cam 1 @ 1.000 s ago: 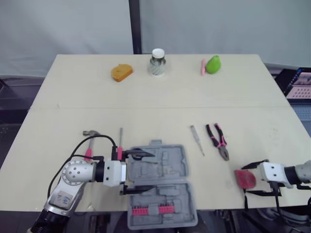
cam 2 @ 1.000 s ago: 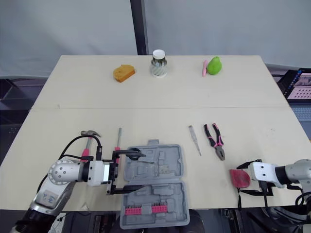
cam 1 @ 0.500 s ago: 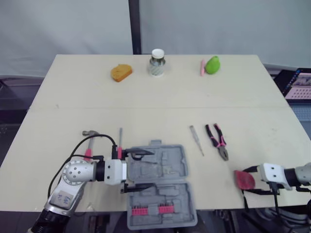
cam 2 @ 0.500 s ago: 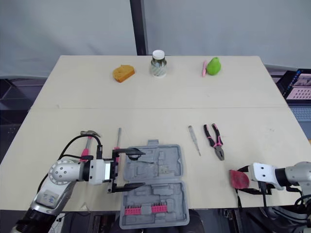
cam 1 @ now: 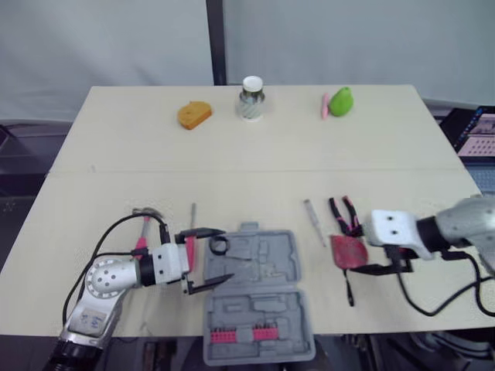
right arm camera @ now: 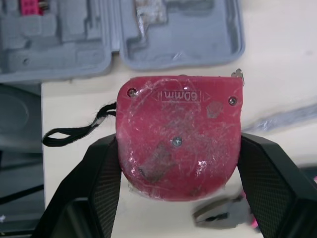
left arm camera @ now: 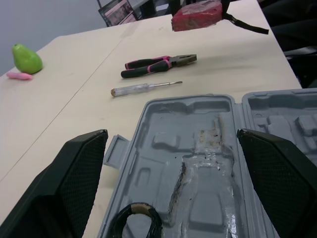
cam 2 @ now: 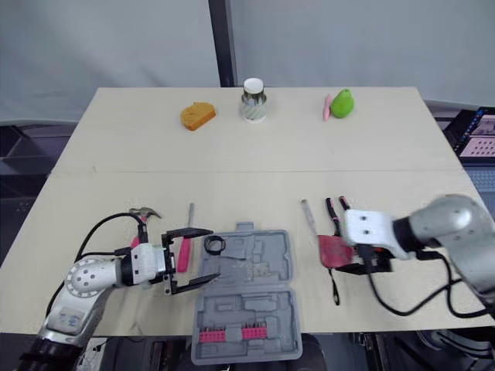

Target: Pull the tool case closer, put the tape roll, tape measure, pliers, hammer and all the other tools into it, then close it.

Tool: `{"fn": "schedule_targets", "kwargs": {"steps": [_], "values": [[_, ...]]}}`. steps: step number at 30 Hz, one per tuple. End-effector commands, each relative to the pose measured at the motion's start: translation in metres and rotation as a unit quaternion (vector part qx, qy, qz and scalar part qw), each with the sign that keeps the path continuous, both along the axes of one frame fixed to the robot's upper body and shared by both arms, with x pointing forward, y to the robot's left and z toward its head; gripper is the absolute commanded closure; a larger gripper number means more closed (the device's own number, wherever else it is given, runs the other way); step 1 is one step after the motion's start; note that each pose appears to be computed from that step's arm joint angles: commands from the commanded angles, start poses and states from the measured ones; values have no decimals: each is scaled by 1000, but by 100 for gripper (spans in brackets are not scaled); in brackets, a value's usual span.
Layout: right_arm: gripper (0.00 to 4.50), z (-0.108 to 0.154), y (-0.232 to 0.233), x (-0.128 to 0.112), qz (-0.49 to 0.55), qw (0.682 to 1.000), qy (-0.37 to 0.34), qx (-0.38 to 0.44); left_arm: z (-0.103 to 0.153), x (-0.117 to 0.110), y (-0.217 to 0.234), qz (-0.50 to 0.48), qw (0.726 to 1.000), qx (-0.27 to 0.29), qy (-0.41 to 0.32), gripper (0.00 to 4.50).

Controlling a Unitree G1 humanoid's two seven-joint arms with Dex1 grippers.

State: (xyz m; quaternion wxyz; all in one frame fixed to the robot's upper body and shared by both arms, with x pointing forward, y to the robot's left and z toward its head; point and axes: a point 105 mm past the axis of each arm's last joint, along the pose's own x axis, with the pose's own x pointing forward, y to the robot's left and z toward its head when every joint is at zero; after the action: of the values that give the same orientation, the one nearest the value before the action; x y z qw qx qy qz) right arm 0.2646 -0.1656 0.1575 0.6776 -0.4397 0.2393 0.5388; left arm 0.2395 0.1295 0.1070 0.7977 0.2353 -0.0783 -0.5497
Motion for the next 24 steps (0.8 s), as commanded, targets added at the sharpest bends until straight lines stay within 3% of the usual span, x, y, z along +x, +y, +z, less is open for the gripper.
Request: {"fn": "schedule_targets", "kwargs": {"steps": [1,7,24], "values": [[158,-14,11,8,-34,998,-1,-44,6,-3,3,15,1000,4,-20,0],[158,-24,53,24,-27,996,-14,-81,1,-7,2,24,1000,2,-14,0],[158,-28,79,50,-18,982,-58,-179,2,2,4,27,1000,0,-16,0]]}}
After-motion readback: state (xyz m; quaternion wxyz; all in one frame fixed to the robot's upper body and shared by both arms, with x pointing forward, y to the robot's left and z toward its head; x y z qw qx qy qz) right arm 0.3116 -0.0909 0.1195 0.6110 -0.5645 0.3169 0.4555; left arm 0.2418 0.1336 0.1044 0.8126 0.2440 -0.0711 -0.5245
